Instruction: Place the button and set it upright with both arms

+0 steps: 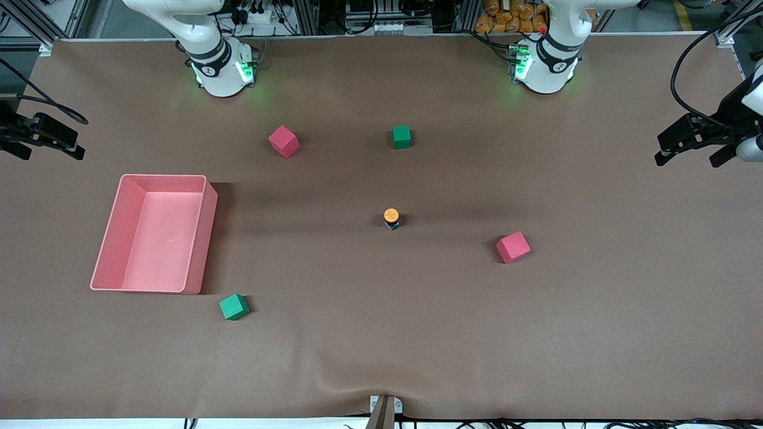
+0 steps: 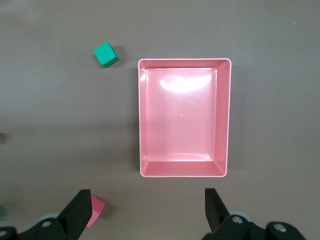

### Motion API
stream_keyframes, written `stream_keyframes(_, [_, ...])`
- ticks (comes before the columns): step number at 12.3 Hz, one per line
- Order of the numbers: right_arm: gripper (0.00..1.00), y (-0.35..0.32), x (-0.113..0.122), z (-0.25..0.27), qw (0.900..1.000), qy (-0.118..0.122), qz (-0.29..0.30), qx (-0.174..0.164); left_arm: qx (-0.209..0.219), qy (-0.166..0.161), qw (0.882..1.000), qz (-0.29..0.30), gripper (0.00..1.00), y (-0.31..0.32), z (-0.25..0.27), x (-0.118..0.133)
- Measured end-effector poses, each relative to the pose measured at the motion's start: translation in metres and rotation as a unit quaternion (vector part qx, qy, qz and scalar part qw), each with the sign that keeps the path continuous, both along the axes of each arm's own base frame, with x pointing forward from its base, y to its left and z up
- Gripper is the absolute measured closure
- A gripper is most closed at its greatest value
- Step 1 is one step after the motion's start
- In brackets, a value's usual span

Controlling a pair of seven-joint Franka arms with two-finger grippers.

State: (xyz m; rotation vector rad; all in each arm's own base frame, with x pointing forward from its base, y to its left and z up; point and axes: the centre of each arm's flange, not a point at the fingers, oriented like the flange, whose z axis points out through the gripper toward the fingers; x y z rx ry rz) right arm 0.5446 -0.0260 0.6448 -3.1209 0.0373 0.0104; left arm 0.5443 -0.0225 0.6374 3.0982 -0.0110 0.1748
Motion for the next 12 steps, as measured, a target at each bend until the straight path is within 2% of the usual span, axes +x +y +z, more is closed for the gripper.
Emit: stream_keyframes(12, [0.0, 0.0, 0.0, 0.0, 1.0, 0.0, 0.0, 0.0, -0.001, 0.0, 1.0, 0.006, 0.0, 0.0007, 0.0006, -0.0001])
